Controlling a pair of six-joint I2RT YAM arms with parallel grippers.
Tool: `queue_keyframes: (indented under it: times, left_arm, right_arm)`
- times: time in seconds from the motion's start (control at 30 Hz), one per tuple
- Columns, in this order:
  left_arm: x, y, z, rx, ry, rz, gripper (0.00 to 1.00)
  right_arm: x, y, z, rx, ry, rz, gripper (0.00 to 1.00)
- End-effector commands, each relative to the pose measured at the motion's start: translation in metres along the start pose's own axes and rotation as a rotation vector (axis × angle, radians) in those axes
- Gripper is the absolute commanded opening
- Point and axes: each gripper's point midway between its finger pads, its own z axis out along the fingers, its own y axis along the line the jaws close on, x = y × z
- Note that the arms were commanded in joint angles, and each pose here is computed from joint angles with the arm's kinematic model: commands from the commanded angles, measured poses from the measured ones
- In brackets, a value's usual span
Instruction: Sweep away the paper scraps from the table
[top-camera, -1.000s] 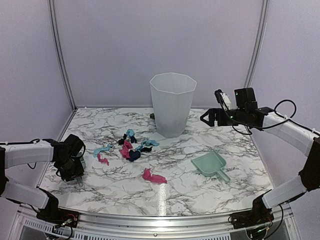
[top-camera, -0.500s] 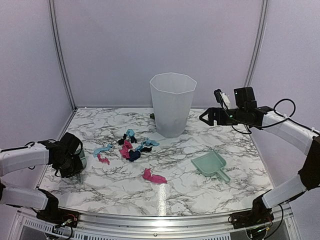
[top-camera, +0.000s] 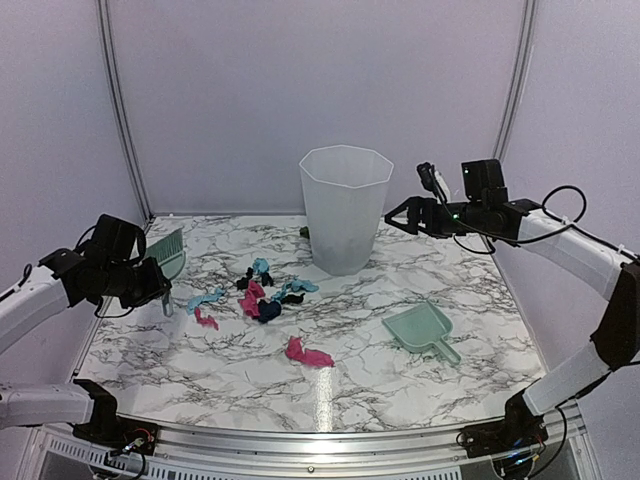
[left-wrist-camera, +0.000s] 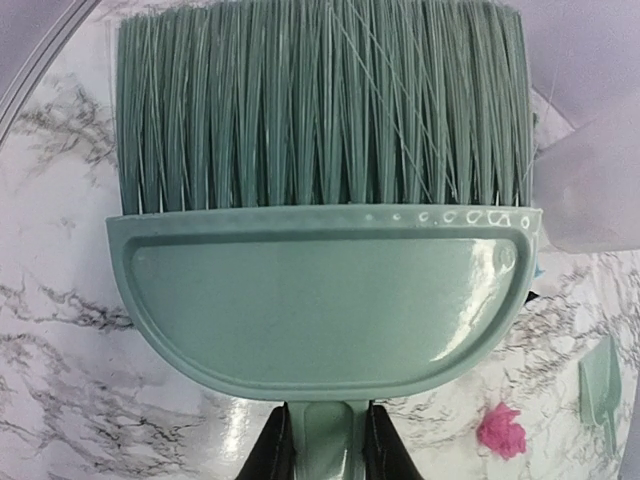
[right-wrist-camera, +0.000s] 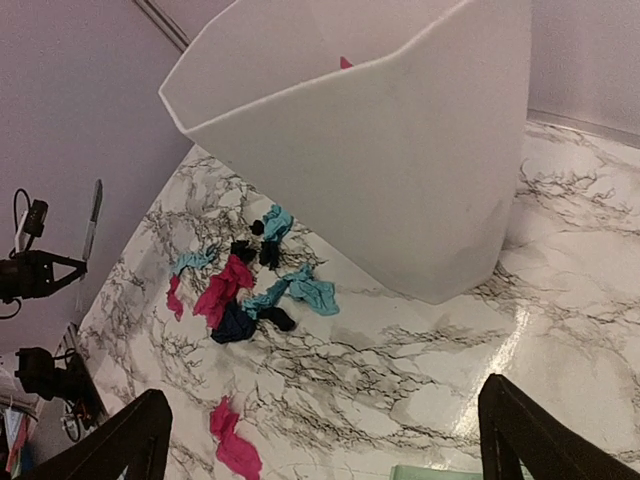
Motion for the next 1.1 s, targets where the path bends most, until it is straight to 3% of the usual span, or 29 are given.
queue_keyframes:
  times: [0.0, 0.27, 0.53, 1.07]
  left_arm:
    - [-0.015, -0.050, -0.021, 0.149, 0.004, 0.111, 0.13]
    - [-0.027, -0.129, -0.036, 0.270, 0.009, 0.222, 0.13]
    - [-0.042, -0.184, -0.053, 0.364, -0.016, 0.243, 0.13]
    - [-0.038, -0.236, -0.055, 0.429, 0.007, 0.253, 0.12]
  right_arm:
    - [-0.020, 0.044, 0.012, -0.122, 0.005, 0.026, 0.99]
    - [-0.047, 0.102, 0.038, -0.203, -0.010, 0.140, 0.99]
    - [-0.078, 0.154, 0.058, -0.291, -0.041, 0.248, 0.98]
    - [-0.059, 0.215, 0.099, -0.344, 0.051, 0.268, 0.86]
